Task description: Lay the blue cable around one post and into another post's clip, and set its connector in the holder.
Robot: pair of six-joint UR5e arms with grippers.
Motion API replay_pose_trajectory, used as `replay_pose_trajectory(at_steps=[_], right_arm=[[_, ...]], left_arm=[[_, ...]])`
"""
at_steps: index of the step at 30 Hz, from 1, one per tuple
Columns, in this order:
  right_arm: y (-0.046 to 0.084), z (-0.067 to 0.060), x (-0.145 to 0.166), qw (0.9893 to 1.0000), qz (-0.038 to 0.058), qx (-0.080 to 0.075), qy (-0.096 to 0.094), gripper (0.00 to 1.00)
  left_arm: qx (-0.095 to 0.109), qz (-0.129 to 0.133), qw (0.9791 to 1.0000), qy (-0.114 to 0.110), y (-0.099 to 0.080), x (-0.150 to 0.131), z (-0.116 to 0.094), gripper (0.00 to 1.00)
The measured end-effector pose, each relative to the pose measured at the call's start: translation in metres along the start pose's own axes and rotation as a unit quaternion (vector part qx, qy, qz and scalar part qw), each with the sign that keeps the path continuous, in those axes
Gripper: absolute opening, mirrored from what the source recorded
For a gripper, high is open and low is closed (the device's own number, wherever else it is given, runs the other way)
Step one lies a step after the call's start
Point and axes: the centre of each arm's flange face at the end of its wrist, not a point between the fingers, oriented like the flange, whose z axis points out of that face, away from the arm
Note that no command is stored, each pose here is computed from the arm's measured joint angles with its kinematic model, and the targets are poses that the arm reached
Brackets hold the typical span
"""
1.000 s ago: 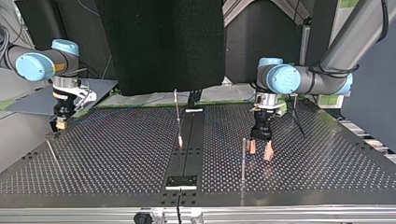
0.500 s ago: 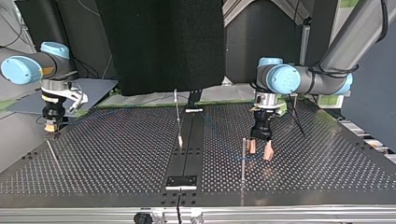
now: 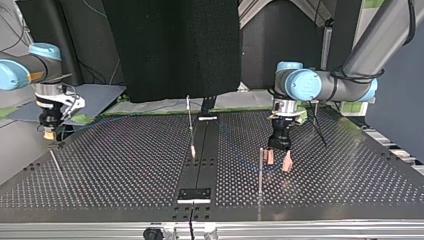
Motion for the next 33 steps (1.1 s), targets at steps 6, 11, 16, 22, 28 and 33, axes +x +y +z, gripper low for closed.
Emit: replay_pose_trajectory(at_steps=[6, 11, 16, 22, 28, 33], right_arm=[[0.013, 0.005, 0.002, 0.9996, 0.0240, 0.014, 0.010, 0.00], [0.019, 0.009, 0.008, 0.9983, 0.0428, 0.029, 0.026, 0.00], [0.018, 0.011, 0.009, 0.9964, 0.0612, 0.050, 0.029, 0.00], [0.015, 0.017, 0.001, 0.9952, 0.0614, 0.076, 0.012, 0.00], [0.013, 0.024, -0.010, 0.9948, 0.0499, 0.088, -0.001, 0.00], [0.014, 0.029, -0.004, 0.9949, 0.0446, 0.090, 0.006, 0.00]], left_arm=[[0.000, 0.000, 1.0000, 0.000, 0.000, 0.000, 0.000, 1.00], [0.000, 0.000, 1.0000, 0.000, 0.000, 0.000, 0.000, 1.00], [-0.001, 0.000, 1.0000, 0.001, 0.000, 0.000, 0.000, 1.00], [-0.001, 0.000, 1.0000, 0.001, 0.000, 0.000, 0.000, 1.00], [-0.002, 0.001, 1.0000, 0.001, 0.000, 0.001, -0.001, 1.00], [-0.003, 0.002, 1.0000, 0.002, 0.000, 0.001, -0.001, 1.00]])
